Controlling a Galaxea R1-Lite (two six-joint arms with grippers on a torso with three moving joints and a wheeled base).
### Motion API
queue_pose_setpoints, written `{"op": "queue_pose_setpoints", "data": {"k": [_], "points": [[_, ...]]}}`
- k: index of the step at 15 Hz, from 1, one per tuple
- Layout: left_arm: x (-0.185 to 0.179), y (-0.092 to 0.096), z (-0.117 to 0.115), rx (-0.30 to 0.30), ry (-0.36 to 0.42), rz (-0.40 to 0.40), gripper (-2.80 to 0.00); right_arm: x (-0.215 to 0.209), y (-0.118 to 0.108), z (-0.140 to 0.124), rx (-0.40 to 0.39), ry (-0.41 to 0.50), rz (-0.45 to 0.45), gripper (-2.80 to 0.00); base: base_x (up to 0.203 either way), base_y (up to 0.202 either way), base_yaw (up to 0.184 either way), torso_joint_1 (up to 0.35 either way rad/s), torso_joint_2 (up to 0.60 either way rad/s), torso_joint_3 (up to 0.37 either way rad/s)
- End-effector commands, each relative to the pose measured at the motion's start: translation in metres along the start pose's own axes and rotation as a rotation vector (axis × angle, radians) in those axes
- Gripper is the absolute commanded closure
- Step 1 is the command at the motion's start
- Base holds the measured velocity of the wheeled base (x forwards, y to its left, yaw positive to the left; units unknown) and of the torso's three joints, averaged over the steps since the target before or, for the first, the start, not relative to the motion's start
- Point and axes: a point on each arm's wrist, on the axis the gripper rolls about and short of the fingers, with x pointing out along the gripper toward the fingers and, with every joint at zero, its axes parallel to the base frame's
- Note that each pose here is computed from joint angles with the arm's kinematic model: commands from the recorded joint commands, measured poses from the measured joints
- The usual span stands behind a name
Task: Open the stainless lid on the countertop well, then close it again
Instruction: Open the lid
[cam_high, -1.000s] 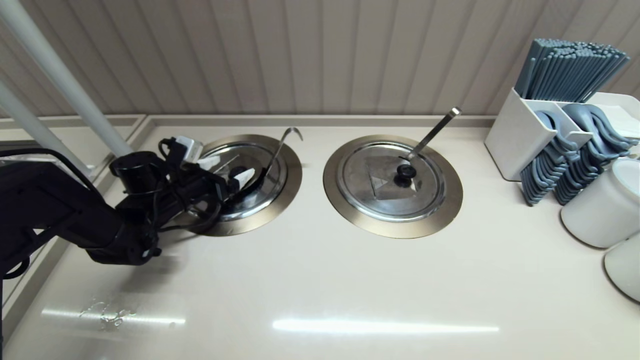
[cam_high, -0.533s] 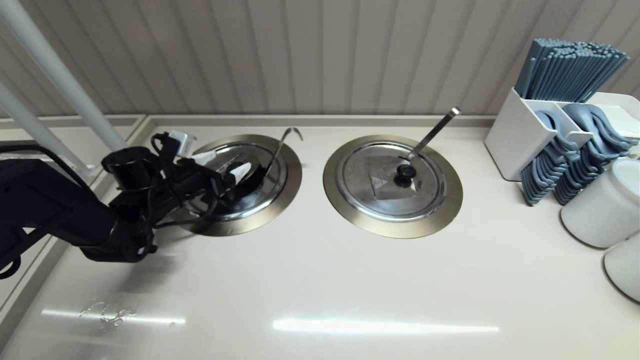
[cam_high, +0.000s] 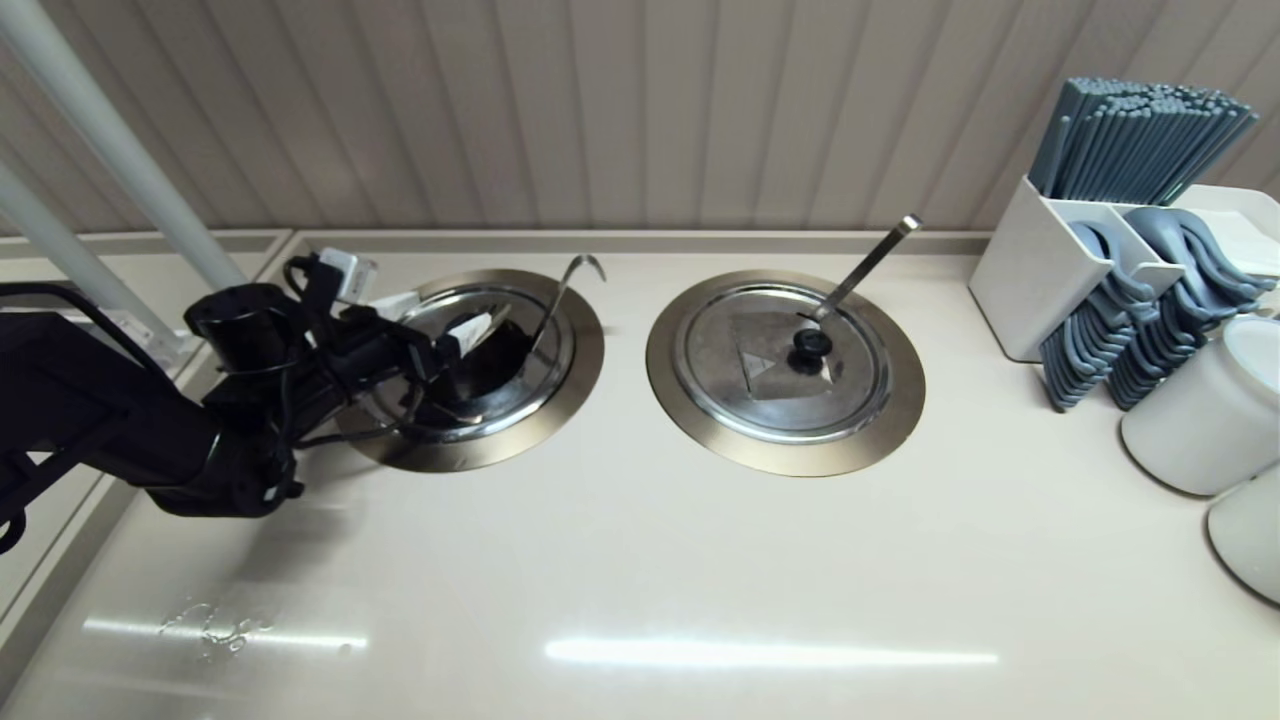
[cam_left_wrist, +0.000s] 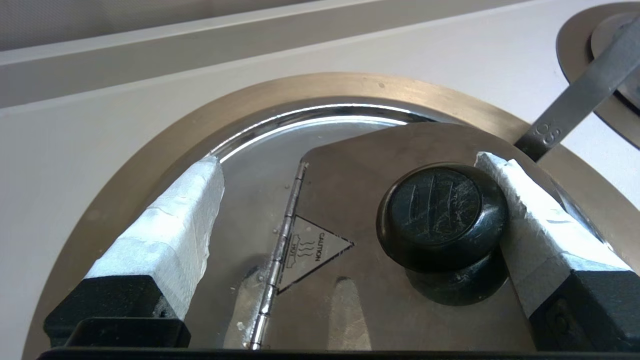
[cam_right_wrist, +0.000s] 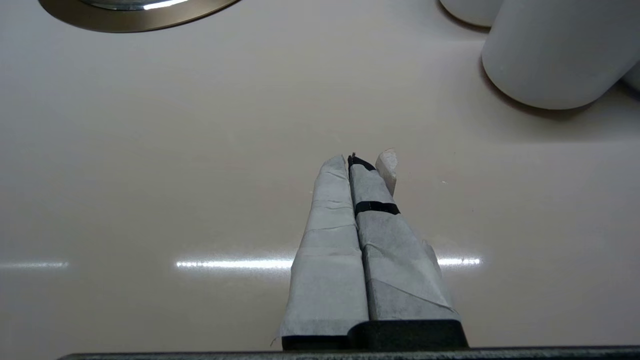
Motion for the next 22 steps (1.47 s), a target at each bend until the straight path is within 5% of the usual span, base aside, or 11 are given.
{"op": "queue_pose_setpoints", "data": {"k": [1, 22], "points": [[0.000, 0.003, 0.003, 0.000, -0.016, 0.007, -2.80, 0.000, 0.000, 0.000, 0.000, 0.000, -0.001, 0.00, 0.000, 0.000, 0.000, 0.000, 0.00, 0.000], [-0.008, 0.055, 0.017, -0.004, -0.078, 0.139, -2.80, 0.000, 0.000, 0.000, 0.000, 0.000, -0.001, 0.00, 0.000, 0.000, 0.000, 0.000, 0.00, 0.000]]}}
